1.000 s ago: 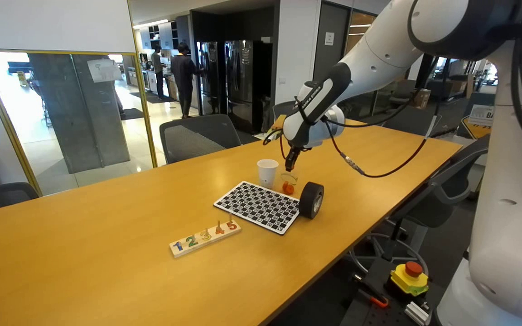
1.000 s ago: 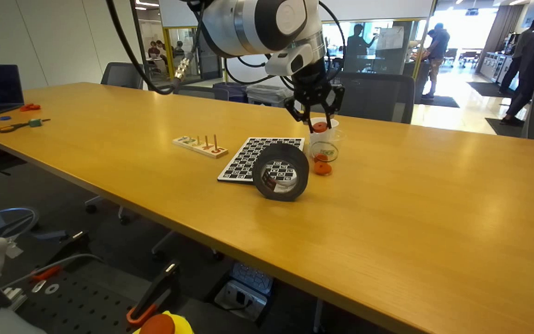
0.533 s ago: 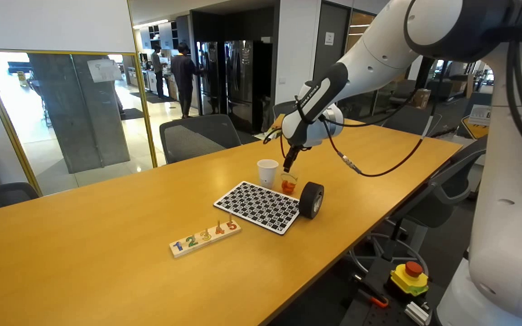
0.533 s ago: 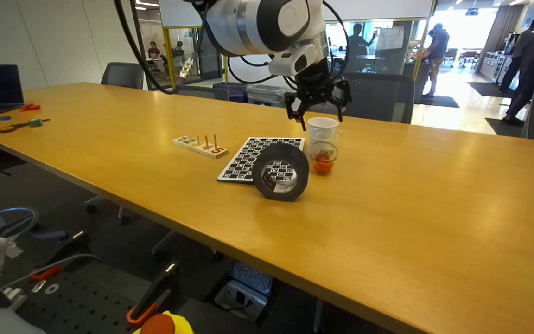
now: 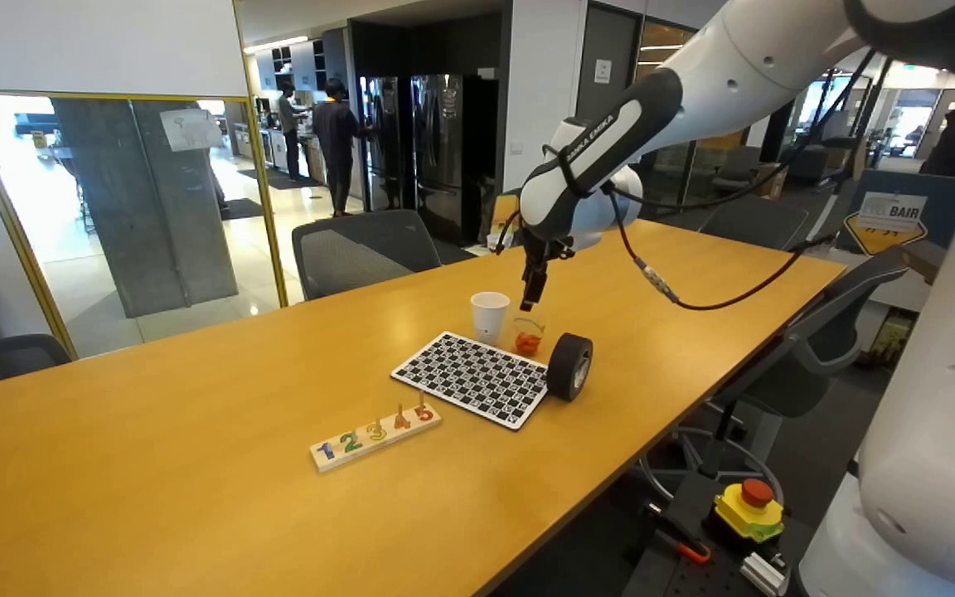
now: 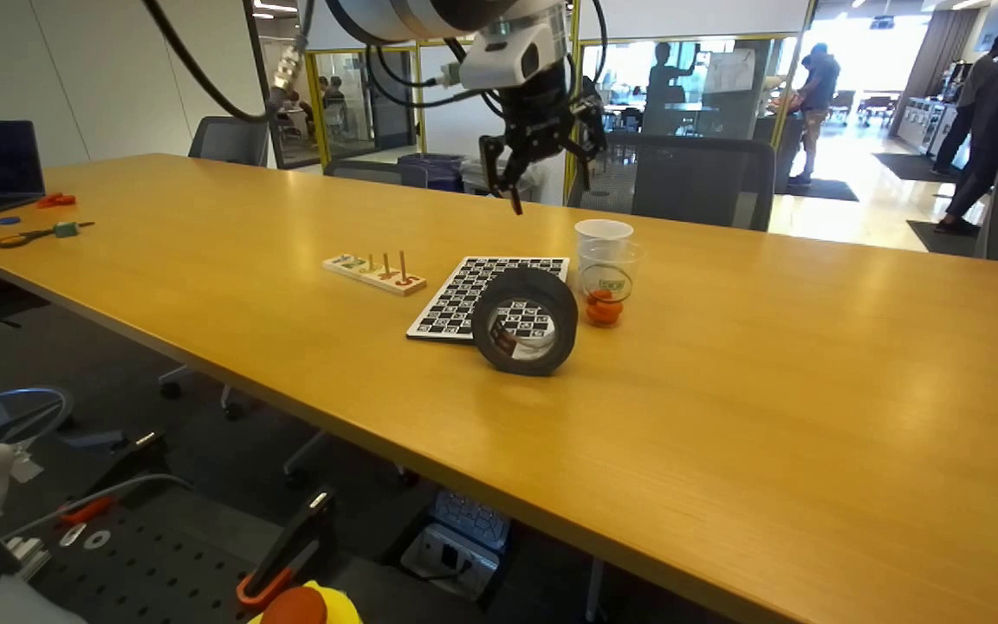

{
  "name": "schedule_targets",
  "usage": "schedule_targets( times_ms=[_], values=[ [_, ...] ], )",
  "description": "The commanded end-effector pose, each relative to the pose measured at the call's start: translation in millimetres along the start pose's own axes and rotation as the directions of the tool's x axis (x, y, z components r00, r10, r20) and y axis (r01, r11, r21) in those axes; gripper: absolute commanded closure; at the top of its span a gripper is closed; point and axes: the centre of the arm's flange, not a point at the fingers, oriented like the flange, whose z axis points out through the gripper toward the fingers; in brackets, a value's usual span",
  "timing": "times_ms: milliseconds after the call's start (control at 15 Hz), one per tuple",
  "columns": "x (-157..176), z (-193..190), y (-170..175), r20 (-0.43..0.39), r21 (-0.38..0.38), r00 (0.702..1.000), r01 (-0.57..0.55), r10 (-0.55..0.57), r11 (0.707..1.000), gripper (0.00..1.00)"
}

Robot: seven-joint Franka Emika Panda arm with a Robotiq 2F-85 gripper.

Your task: Put the yellow circles into the white cup and the orange circles into the transparent cup.

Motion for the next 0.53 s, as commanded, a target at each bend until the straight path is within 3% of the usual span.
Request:
schedule_targets(
  times_ms=[0,200,467],
  values=[
    [9,-76,52,0.05,-0.056,0.982,0.187,-0.185,0.981,0.0],
    [15,-115,94,0.075,-0.112,0.939,0.342,-0.335,0.933,0.0],
    [26,-155,149,0.105,-0.18,0.844,0.536,-0.525,0.825,0.0]
  ],
)
